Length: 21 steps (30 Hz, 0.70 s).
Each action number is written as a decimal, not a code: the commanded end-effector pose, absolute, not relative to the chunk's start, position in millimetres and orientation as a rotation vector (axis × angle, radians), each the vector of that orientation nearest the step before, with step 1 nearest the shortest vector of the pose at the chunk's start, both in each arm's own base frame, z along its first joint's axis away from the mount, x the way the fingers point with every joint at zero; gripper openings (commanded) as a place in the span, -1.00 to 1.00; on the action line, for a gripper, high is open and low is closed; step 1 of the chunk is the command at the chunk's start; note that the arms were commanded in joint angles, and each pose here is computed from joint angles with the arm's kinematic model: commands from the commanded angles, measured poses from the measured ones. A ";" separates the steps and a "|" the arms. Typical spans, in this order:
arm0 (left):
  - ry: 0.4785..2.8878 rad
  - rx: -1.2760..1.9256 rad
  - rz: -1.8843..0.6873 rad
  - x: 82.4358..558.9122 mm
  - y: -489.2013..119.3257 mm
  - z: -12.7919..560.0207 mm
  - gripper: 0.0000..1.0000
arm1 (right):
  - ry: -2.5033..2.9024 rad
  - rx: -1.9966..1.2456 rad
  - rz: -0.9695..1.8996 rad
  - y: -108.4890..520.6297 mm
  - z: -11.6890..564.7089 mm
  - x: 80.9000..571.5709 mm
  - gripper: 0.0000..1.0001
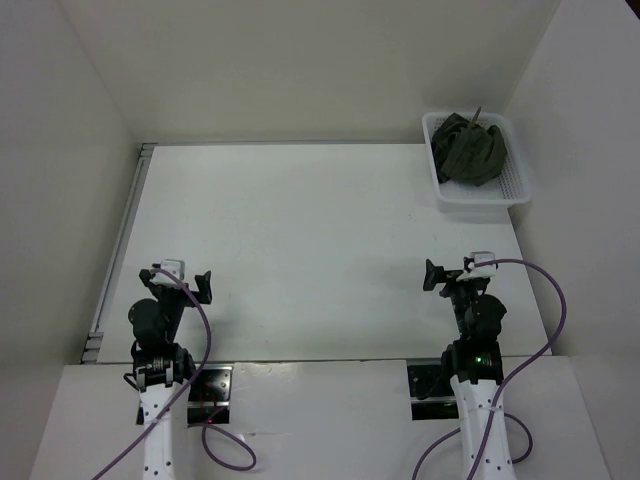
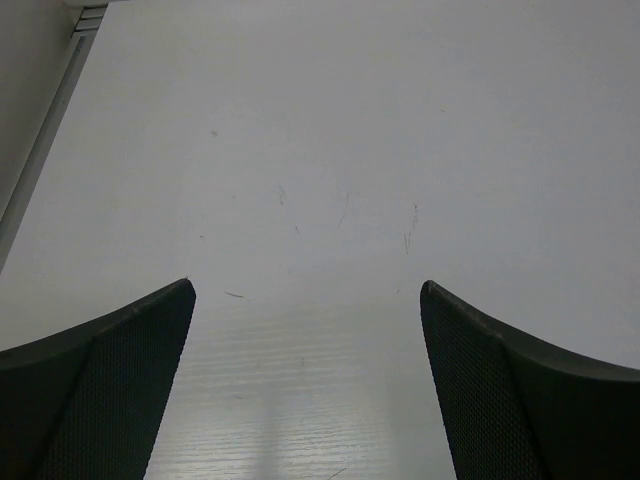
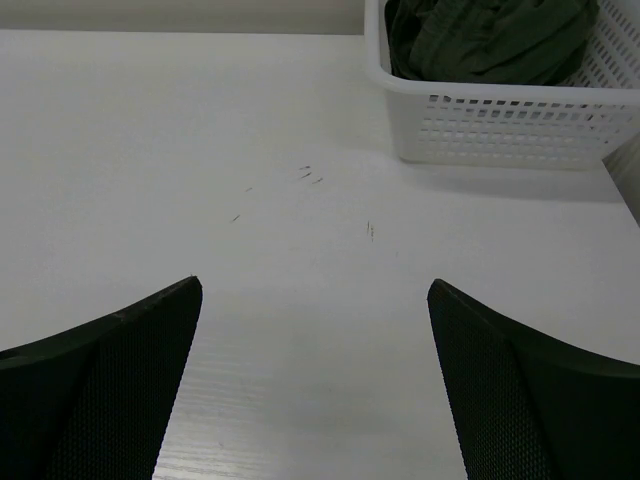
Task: Fold and stack the shorts
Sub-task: Grab the shorts from the pile
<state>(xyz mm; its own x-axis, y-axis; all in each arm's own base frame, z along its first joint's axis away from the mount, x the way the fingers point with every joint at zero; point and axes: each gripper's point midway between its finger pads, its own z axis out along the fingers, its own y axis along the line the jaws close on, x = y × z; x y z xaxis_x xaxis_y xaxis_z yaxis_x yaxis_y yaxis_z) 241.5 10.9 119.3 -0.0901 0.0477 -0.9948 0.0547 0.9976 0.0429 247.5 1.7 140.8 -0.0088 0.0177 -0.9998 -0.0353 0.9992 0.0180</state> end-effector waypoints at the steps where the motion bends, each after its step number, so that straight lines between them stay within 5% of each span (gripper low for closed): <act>1: 1.637 0.095 -0.007 243.5 9.1 116.1 1.00 | 1.569 0.010 0.029 -2.5 132.0 249.6 0.96; 7: 1.602 0.173 -0.076 241.7 -7.5 130.3 1.00 | 1.546 -0.059 0.051 6.6 143.2 248.6 0.96; 8: 1.618 0.258 -0.184 234.4 -29.0 128.8 1.00 | 1.463 -0.454 0.031 39.2 153.4 242.8 0.96; 10: 1.542 0.494 -0.419 213.5 -77.5 140.1 1.00 | 1.250 -0.737 0.017 69.0 181.5 233.4 1.00; 12: 1.590 0.618 -0.688 179.1 -112.1 120.7 1.00 | 0.610 -1.548 -0.602 91.5 169.2 222.1 1.00; 13: 1.708 0.579 -0.855 157.0 -123.3 98.2 1.00 | 0.617 -1.598 -0.642 87.2 159.2 224.5 0.95; 19: 1.227 0.869 -0.553 183.3 -126.1 179.3 1.00 | 0.363 -1.405 -0.923 83.7 240.0 222.5 0.98; 21: 1.290 0.824 -0.585 194.7 -125.2 189.4 1.00 | 0.380 -1.405 -0.905 83.3 259.5 228.1 0.98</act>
<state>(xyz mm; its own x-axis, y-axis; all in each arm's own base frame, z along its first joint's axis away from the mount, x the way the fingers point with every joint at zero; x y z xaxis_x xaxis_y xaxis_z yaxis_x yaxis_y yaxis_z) 193.3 -115.4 142.7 0.0295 0.0410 -0.9987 0.7466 0.6634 0.0493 236.9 71.1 202.9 0.6208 -0.7834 0.0310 0.0673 0.0139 -0.9976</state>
